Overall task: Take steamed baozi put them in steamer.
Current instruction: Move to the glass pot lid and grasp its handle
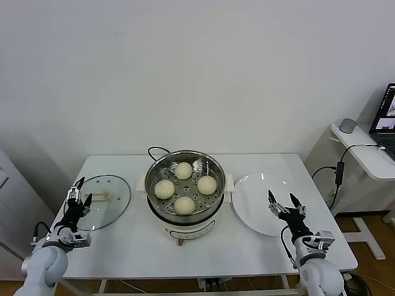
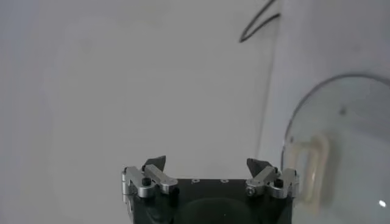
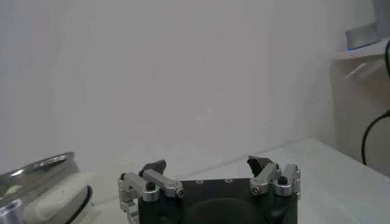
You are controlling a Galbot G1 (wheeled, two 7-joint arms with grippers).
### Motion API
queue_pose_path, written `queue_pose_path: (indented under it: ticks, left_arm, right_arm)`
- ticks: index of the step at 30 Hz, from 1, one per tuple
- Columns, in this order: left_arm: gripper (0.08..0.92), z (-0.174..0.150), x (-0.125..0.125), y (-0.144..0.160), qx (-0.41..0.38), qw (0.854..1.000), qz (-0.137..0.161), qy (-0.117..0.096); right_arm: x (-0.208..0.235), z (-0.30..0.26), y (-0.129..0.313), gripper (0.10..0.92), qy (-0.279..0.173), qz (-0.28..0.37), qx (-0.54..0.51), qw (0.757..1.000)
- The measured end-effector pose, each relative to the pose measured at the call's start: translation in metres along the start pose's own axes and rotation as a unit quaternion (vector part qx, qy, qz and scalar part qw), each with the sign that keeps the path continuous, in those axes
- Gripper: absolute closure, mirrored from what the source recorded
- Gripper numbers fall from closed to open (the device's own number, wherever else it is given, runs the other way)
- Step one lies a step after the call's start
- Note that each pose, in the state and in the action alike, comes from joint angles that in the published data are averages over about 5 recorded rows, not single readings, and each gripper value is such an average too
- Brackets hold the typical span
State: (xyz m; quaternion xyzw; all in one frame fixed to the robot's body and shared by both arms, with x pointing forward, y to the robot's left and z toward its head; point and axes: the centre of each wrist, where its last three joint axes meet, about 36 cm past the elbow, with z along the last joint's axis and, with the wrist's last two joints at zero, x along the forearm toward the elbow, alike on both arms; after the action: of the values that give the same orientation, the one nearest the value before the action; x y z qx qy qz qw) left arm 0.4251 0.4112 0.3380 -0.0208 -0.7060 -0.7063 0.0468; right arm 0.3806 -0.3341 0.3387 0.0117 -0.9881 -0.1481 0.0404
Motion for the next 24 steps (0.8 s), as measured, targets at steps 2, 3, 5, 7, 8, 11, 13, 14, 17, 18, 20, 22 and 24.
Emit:
queue_pose_path:
  ticks: [2,3,5,7,8,11,13,14,17,18,20,22,24]
  left_arm:
    - [0.177,0.004,-0.003,-0.004,-0.005,1.0,0.008,-0.003]
    - [0.177,0.006,-0.005,-0.006,-0.007,1.0,0.012,-0.004]
    - [0.177,0.008,-0.007,-0.01,-0.01,1.0,0.018,-0.004]
    - [0.177,0.01,-0.01,-0.013,-0.011,1.0,0.024,-0.004]
    - [0.177,0.011,-0.011,-0.014,-0.012,1.0,0.026,-0.004]
    - [0.177,0.014,-0.016,-0.018,-0.014,0.999,0.03,0.0]
    - [0.177,0.015,-0.02,-0.019,-0.016,0.999,0.03,0.004]
    - [0.177,0.016,-0.022,-0.02,-0.017,0.999,0.031,0.006]
    - [0.177,0.016,-0.028,-0.021,-0.02,0.999,0.031,0.012]
    - [0.177,0.015,-0.03,-0.022,-0.022,0.999,0.031,0.014]
    - [0.177,0.015,-0.035,-0.023,-0.024,0.999,0.031,0.018]
    - [0.177,0.014,-0.039,-0.023,-0.026,0.999,0.031,0.022]
    - [0.177,0.013,-0.043,-0.024,-0.027,0.999,0.031,0.027]
  right_arm:
    - [0.001,0.002,0.001,0.2,0.002,0.001,-0.001,1.0]
    - [0.001,0.002,0.001,0.2,0.003,0.002,-0.001,1.0]
    - [0.001,0.003,0.002,0.2,0.004,0.002,0.0,1.0]
    - [0.001,0.004,0.003,0.2,0.004,0.003,0.001,1.0]
    - [0.0,0.004,0.003,0.2,0.004,0.003,0.001,1.0]
    - [-0.001,0.005,0.004,0.2,0.005,0.003,0.001,1.0]
    - [-0.001,0.006,0.005,0.2,0.005,0.003,0.002,1.0]
    - [-0.001,0.006,0.006,0.2,0.005,0.003,0.002,1.0]
    - [-0.001,0.009,0.007,0.2,0.006,0.003,0.002,1.0]
    - [-0.001,0.009,0.007,0.2,0.007,0.004,0.002,1.0]
    - [-0.001,0.01,0.007,0.2,0.008,0.005,0.002,1.0]
    - [-0.001,0.011,0.007,0.2,0.008,0.006,0.002,1.0]
    - [-0.001,0.012,0.007,0.2,0.009,0.007,0.001,1.0]
